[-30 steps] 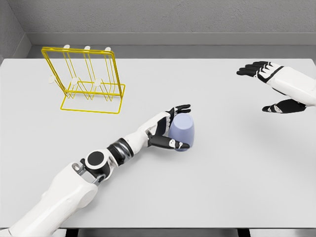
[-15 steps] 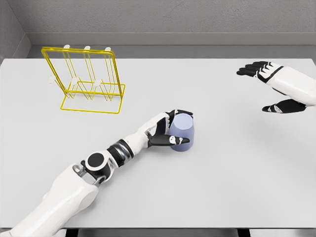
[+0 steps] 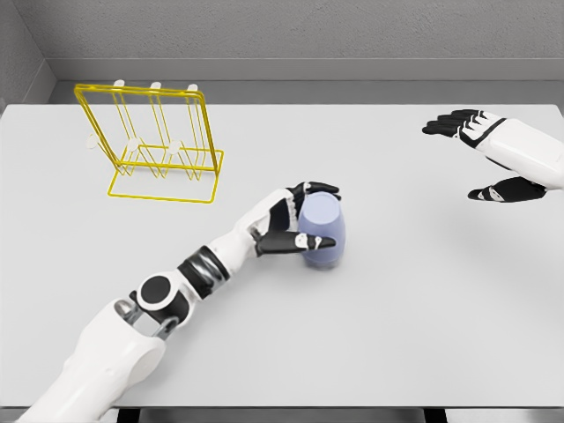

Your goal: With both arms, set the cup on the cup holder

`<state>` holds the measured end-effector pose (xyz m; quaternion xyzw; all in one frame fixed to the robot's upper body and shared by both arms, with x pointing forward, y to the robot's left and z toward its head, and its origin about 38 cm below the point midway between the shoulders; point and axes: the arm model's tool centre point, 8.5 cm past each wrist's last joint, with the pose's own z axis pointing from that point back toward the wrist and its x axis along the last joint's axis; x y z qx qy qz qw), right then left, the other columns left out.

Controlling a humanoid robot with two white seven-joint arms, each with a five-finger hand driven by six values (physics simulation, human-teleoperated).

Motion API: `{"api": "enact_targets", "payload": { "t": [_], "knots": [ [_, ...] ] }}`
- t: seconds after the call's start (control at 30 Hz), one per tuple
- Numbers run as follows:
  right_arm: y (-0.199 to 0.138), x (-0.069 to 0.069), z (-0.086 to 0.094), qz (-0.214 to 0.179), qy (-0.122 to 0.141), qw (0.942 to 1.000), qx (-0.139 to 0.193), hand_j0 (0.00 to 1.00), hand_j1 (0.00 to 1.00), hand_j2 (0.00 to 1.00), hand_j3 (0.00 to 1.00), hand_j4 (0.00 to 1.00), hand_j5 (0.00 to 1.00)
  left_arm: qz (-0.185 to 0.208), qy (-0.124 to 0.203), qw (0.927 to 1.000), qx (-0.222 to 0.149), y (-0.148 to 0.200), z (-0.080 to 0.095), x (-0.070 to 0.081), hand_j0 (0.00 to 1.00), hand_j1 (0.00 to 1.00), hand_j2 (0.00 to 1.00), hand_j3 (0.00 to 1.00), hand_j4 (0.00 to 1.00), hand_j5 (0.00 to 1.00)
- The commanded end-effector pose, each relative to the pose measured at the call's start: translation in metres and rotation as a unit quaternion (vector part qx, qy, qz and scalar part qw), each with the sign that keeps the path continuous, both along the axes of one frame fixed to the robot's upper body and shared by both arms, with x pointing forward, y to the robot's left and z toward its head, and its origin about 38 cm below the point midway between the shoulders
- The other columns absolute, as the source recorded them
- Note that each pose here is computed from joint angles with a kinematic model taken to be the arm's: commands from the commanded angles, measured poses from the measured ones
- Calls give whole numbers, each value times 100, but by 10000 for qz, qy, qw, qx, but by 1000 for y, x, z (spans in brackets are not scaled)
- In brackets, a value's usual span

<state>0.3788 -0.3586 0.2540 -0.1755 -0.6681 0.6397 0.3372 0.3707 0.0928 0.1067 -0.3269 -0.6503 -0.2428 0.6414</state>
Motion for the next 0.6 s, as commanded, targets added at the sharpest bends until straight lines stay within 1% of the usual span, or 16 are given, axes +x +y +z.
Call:
{"api": "enact_targets", "payload": {
  "t": [0.0,0.1,0.13,0.23,0.33,0.43,0.47,0.57],
  "knots": [
    [0,0,1,2,1,10000,32,100,100,100,100,100,100,88,-161,9998,-102,8,14,3,68,68,68,68,68,68],
    [0,0,0,-1,7,10000,41,100,100,100,100,100,100,200,-282,9993,-138,19,24,7,68,68,68,68,68,68],
    [0,0,1,-3,6,10000,34,100,100,100,100,100,100,235,-259,9993,-119,26,24,8,68,68,68,68,68,68],
    [0,0,1,-1,-1,10000,41,100,100,100,100,100,100,363,-327,9987,-131,40,31,14,68,68,68,68,68,68],
    [0,0,0,-7,12,10000,43,100,100,100,100,100,100,390,-360,9986,-91,45,32,14,68,68,68,68,68,68],
    [0,0,1,-8,4,10000,35,100,100,100,100,100,100,426,-413,9982,-107,56,40,15,68,68,68,68,68,68],
    [-3,2,-1,-54,44,10000,55,100,100,100,100,100,100,448,-413,9981,-133,59,41,17,68,68,68,68,68,68],
    [-5,3,-2,-87,57,9999,56,100,100,100,100,100,100,495,-480,9975,-170,65,48,18,68,68,68,68,68,68]
  ]
}}
